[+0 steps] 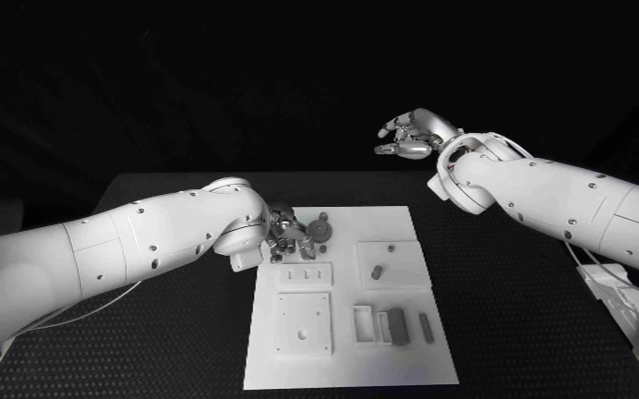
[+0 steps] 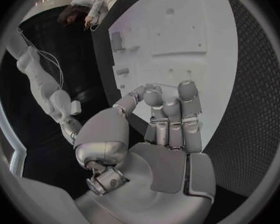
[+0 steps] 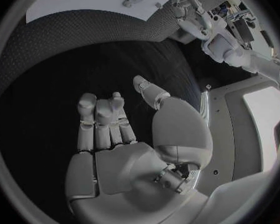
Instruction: Assemble the parts on the task board
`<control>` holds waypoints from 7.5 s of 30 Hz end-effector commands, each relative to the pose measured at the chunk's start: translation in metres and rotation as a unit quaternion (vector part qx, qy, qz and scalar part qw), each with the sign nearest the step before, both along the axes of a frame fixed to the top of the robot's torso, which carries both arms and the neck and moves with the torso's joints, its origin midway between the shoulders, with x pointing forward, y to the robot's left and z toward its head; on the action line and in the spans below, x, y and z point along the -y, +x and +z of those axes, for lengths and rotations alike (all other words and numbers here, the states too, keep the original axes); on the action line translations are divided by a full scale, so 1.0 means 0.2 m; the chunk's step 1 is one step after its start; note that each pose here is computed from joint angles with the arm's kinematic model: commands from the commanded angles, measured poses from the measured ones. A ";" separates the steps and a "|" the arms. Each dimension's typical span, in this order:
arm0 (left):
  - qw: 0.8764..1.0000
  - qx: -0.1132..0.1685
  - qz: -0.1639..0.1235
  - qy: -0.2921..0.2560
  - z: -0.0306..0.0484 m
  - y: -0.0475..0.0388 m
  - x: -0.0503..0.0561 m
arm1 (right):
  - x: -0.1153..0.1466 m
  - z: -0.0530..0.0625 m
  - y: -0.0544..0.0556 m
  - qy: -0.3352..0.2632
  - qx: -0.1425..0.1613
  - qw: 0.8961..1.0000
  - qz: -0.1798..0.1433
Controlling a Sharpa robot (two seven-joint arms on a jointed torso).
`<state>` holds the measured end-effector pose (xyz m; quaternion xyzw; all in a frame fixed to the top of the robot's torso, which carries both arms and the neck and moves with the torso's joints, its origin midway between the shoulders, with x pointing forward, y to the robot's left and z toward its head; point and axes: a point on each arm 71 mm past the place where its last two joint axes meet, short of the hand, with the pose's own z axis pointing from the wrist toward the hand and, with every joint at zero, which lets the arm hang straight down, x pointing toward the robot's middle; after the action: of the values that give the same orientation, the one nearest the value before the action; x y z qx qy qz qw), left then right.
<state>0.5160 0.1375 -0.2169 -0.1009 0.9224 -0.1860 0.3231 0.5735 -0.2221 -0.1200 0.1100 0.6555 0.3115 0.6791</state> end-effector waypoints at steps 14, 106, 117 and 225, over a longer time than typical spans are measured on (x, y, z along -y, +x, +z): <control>0.997 -0.020 -0.033 0.061 -0.059 0.006 0.00 | -0.04 0.02 0.01 0.020 -0.005 1.000 0.013; 0.940 -0.253 0.020 -0.227 0.027 0.004 -0.22 | -0.05 -0.01 0.03 0.015 -0.025 0.999 0.017; 0.948 -0.240 0.025 -0.209 0.021 0.014 -0.23 | -0.05 -0.02 0.03 0.015 -0.027 0.999 0.018; 0.895 -0.068 0.039 -0.439 0.058 -0.010 -0.23 | -0.39 -0.27 -0.41 0.179 -0.131 0.958 0.184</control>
<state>0.5146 0.1862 -0.2051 -0.2916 0.7562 -0.5573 0.1804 0.4929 -0.1462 -0.1728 0.1408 0.6840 0.5138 0.4983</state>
